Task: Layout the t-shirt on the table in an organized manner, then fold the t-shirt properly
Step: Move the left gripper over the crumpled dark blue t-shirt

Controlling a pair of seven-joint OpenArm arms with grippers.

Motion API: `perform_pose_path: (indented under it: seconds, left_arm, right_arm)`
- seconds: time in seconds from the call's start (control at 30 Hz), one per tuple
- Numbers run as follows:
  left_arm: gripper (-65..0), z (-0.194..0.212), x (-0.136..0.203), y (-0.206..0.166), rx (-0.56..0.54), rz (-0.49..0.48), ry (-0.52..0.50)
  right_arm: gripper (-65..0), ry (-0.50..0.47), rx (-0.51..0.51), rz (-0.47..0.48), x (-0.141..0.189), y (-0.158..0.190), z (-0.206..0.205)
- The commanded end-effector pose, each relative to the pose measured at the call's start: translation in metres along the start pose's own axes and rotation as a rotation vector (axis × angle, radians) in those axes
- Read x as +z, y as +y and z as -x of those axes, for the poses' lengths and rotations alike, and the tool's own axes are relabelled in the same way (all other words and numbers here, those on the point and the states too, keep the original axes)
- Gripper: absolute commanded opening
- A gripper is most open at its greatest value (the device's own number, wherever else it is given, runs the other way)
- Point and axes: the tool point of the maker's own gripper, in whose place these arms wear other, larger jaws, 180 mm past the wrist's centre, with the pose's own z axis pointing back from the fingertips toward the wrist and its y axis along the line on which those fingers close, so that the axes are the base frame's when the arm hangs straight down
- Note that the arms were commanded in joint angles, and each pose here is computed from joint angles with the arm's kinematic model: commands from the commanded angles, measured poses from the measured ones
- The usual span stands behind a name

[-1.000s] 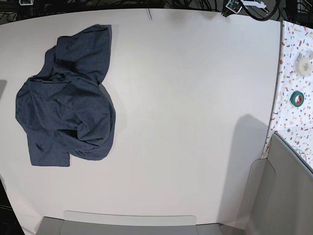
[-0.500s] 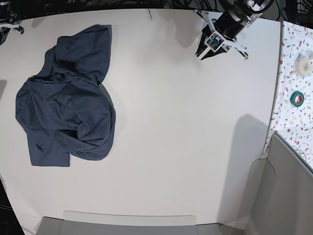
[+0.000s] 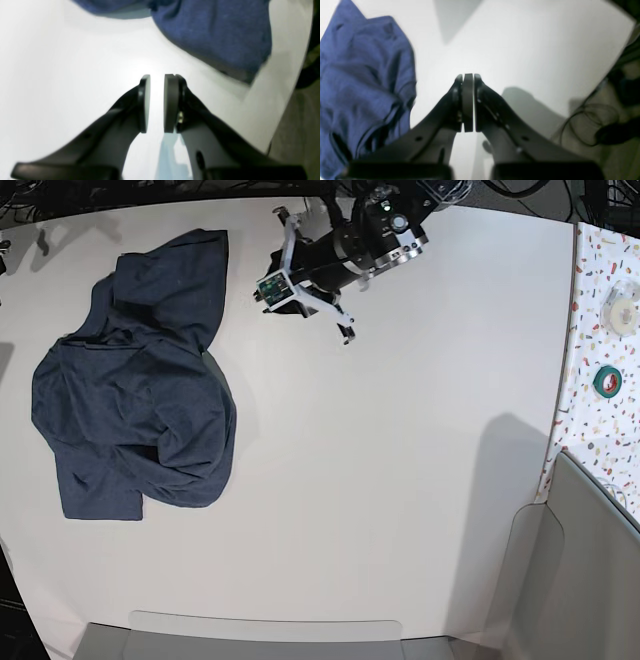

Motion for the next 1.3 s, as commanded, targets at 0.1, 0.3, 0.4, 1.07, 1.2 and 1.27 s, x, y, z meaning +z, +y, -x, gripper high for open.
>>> perform_pose_path:
  seconds: [0.1, 0.3, 0.4, 1.07, 1.2, 1.27]
  left_arm:
    - [-49.3, -0.046, -0.008, -0.023, -0.02, 0.059, -0.088]
    - [-49.2, -0.071, -0.013, -0.056, -0.014, 0.131, -0.14]
    - [-49.2, -0.073, -0.015, -0.058, 0.053, 0.126, -0.143]
    - [-49.2, -0.052, -0.015, -0.047, 0.06, 0.09, -0.097]
    - [-49.2, -0.052, -0.015, -0.047, 0.06, 0.091, -0.096]
    - [-49.2, -0.051, -0.015, -0.047, 0.059, 0.091, -0.091]
  right_arm:
    - [-51.8, 0.005, -0.039, 0.0, -0.017, -0.01, -0.016]
    - [-46.4, 0.027, -0.095, -0.014, -0.035, -0.012, -0.022]
    - [-46.4, 0.038, -0.132, -0.039, -0.045, -0.005, -0.022]
    - [-46.1, 0.125, -0.231, -0.267, -0.088, 0.104, 0.013]
    - [-46.1, 0.187, -0.284, -0.275, -0.102, 0.11, 0.03]
    - [-46.1, 0.211, -0.298, -0.268, -0.108, 0.107, 0.033]
